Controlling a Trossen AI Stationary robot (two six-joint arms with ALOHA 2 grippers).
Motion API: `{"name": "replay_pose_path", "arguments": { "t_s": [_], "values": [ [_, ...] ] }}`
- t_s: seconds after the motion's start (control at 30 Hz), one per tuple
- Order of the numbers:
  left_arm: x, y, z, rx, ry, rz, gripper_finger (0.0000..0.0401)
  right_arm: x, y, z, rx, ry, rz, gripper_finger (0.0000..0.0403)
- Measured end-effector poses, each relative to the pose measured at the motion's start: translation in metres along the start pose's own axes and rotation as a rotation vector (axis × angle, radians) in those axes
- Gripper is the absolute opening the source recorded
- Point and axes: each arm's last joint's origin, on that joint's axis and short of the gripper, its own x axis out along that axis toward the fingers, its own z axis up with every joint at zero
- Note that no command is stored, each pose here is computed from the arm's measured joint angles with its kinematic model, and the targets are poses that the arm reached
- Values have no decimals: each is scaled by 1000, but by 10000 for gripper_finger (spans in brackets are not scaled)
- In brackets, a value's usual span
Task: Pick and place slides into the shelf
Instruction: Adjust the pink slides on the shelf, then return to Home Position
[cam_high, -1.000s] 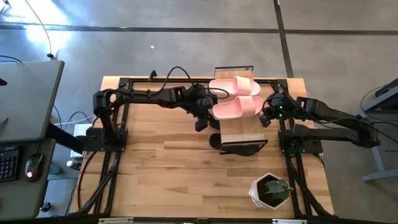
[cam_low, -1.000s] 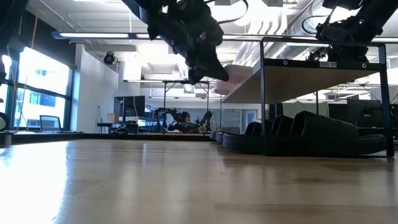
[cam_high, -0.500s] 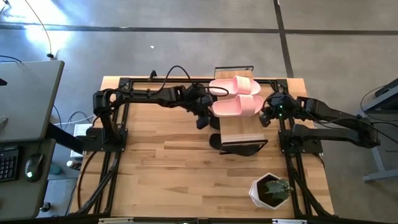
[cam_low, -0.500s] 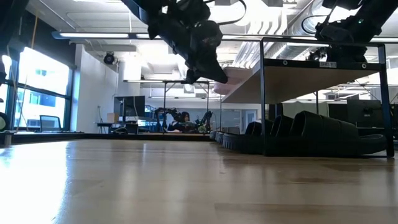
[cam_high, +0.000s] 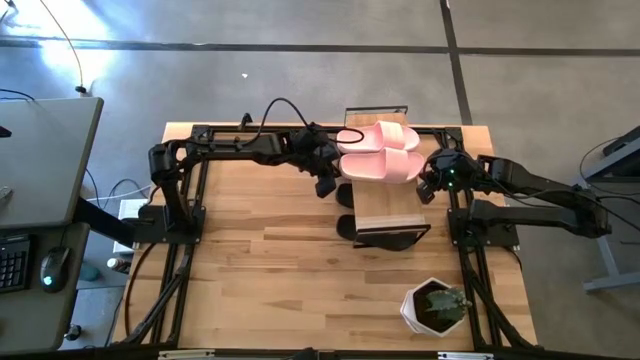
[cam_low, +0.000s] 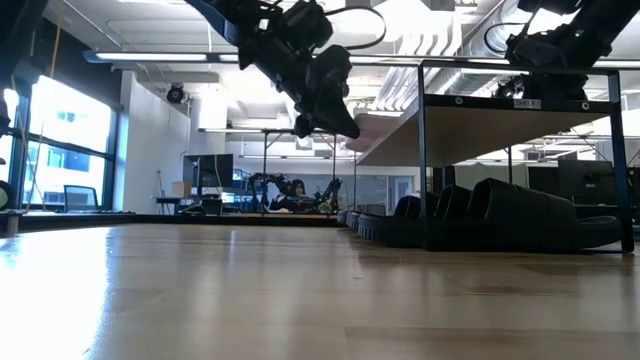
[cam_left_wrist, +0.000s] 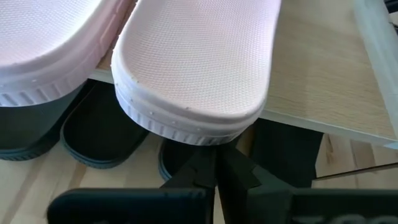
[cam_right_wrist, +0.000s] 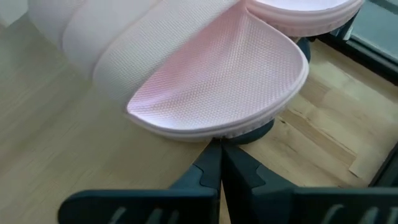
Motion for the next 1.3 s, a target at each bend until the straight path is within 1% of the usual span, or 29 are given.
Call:
{"name": "replay_pose_path", "arguments": {
  "t_s": [0.43, 0.83, 0.93, 1.0, 1.07, 1.13, 1.23, 1.3],
  "values": [
    [0, 0, -2, -4, 17, -1, 1, 0, 0, 0, 9, -8, -10, 0],
    [-1, 0, -10, -41, 100, 5, 1, -3, -3, -5, 27, 24, -30, 0],
    [-5, 0, -14, -57, 155, 8, 1, -6, -5, -6, 36, 9, -22, 0],
    [-7, -1, -22, -78, 240, -3, 1, -11, -7, -9, 42, -2, -13, 0],
    [-7, -3, -33, -84, 320, -42, 1, -16, -9, -12, 52, -11, -9, 0],
    [1, -12, -48, -82, 355, -80, 1, -21, -12, -16, 66, -23, -5, 0],
    [13, -30, -79, -106, 428, -142, 1, -29, -16, -21, 81, -53, 7, 0],
    [20, -42, -95, -96, 432, -172, 1, -33, -18, -23, 87, -79, 19, 0]
  ]
}}
